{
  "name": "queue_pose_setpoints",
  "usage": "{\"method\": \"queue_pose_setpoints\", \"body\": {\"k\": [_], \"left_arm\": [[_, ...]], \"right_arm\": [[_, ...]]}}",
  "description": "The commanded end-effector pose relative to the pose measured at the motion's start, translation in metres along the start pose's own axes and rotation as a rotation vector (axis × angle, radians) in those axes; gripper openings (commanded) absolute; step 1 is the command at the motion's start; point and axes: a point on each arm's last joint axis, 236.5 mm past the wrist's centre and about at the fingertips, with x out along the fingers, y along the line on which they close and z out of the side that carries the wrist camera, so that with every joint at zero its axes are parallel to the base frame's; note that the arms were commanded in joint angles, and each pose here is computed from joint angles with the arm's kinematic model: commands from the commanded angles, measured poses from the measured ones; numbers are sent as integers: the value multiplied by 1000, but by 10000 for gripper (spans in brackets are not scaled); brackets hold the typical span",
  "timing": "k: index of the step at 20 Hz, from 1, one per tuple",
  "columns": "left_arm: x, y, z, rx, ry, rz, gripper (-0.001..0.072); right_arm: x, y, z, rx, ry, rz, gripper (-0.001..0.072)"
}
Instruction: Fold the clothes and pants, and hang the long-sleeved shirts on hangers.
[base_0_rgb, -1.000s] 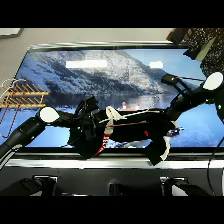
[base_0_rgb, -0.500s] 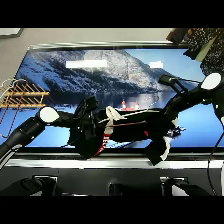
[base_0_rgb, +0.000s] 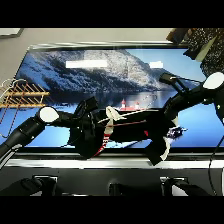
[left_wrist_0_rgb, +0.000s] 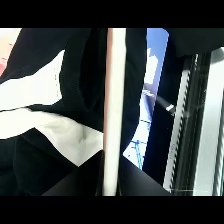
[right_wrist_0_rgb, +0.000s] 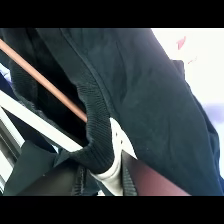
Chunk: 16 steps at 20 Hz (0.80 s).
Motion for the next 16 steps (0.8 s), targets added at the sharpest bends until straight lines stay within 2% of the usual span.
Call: {"method": "queue_pose_setpoints", "body": {"k": [1, 7, 11, 13, 14, 16], "left_arm": [[0, 0, 2, -2, -5, 2, 40], [0, 0, 2, -2, -5, 2, 40], [0, 0, 2, -1, -5, 2, 39], [0, 0, 2, -1, -5, 2, 39], [0, 0, 2, -1, -5, 2, 40], [0, 0, 2, -1, -5, 2, 40]], "right_arm": [[-6, 4, 6, -22, -24, -10, 265], [-8, -1, 1, -26, -4, -39, 330], [-8, -5, 5, -27, -24, -58, 325], [-8, -3, 6, -45, -25, -47, 309], [-8, -1, 6, -45, -28, -40, 267], [-10, 1, 8, -48, -36, -41, 264]]}}
